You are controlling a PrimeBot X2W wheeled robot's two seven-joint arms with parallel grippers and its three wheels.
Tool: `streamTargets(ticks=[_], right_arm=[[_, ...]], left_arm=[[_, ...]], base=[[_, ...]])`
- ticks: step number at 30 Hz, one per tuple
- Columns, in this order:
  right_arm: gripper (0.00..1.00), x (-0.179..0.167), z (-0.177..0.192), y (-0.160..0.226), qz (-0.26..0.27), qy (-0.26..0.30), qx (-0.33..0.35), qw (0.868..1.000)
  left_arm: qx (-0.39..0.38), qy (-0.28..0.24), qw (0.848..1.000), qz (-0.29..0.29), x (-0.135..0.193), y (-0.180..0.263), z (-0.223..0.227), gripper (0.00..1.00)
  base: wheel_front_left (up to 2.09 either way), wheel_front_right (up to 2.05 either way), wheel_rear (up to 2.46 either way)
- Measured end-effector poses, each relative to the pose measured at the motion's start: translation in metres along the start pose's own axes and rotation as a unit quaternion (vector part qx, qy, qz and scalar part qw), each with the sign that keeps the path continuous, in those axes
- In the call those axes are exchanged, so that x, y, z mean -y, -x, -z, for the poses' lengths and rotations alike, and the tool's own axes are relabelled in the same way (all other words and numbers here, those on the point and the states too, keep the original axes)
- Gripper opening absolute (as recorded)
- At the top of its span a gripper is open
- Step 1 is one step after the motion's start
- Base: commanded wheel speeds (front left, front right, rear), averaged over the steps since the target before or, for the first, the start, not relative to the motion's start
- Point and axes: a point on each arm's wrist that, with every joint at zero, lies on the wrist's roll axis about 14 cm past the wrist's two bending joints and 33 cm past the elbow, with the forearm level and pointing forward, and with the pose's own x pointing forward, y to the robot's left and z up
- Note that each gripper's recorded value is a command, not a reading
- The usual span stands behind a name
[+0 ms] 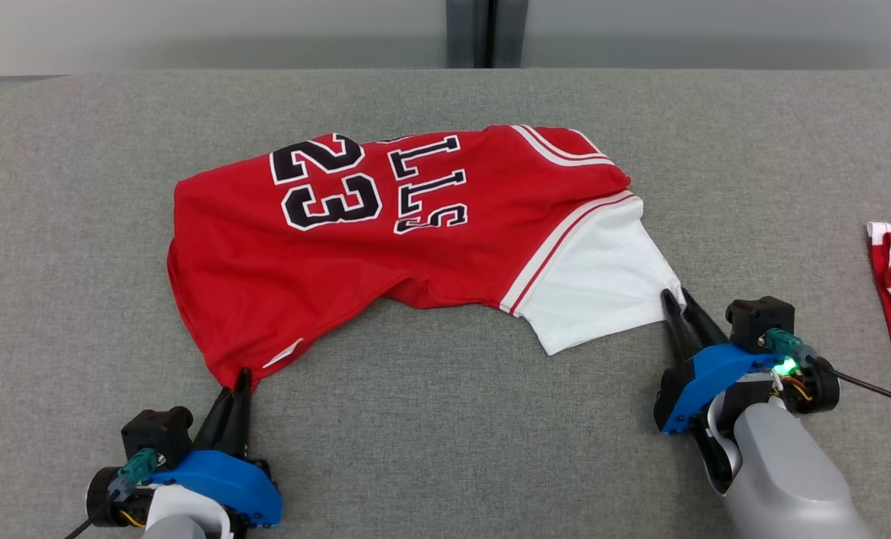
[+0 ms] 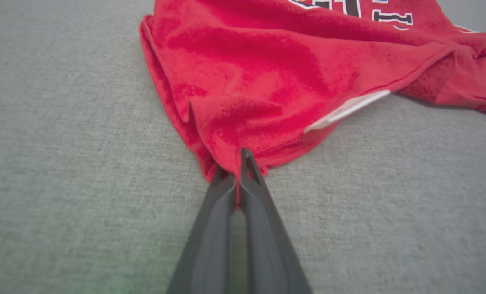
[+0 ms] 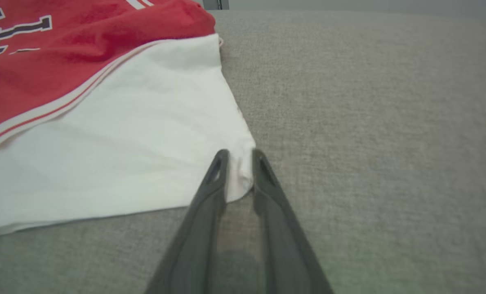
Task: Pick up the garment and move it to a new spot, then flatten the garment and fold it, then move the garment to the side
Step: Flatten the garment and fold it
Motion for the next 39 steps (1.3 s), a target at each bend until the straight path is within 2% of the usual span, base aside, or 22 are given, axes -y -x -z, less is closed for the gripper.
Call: streamTargets(ticks=[6,11,15,19,23,28,30,32,34,39], right_arm=[[0.00,0.001,-0.017,0.002,0.003,-0.019,0.026,0.999],[0.00,-0.002,-0.082,0.009,-0.001,-0.064,0.126,0.990],[0.00,-0.001,-0.150,0.030,-0.005,-0.100,0.225,0.969],[0.00,-0.002,-0.224,0.067,-0.020,-0.113,0.333,0.936],[0.00,-0.006,-0.295,0.118,-0.041,-0.121,0.436,0.891],[0.00,-0.017,-0.382,0.198,-0.068,-0.088,0.565,0.817],[0.00,-0.023,-0.403,0.219,-0.074,-0.069,0.593,0.799],[0.00,-0.025,-0.419,0.227,-0.071,-0.052,0.603,0.793],[0.00,-0.020,-0.428,0.221,-0.062,-0.042,0.598,0.798],[0.00,0.008,-0.419,0.155,-0.029,-0.056,0.541,0.838]], left_arm=[[0.007,-0.003,1.000,-0.002,-0.004,-0.001,-0.006,0.00],[0.070,-0.005,0.998,-0.001,-0.005,-0.001,-0.048,0.00],[0.164,-0.025,0.986,0.014,0.002,0.005,-0.114,0.00],[0.255,-0.058,0.965,0.030,0.011,0.020,-0.183,0.00],[0.357,-0.087,0.929,0.041,0.019,0.049,-0.262,0.00],[0.462,-0.115,0.877,0.066,0.043,0.092,-0.348,0.00],[0.490,-0.119,0.860,0.072,0.050,0.108,-0.376,0.00],[0.505,-0.119,0.852,0.075,0.054,0.117,-0.394,0.00],[0.500,-0.128,0.853,0.076,0.055,0.113,-0.402,0.00],[0.424,-0.126,0.893,0.081,0.053,0.045,-0.382,0.00]], base=[[0.00,0.00,0.00],[0.00,0.00,0.00],[0.00,0.00,0.00],[0.00,0.00,0.00],[0.00,0.00,0.00],[0.00,0.00,0.00],[0.00,0.00,0.00],[0.00,0.00,0.00],[0.00,0.00,0.00],[0.00,0.00,0.00]])
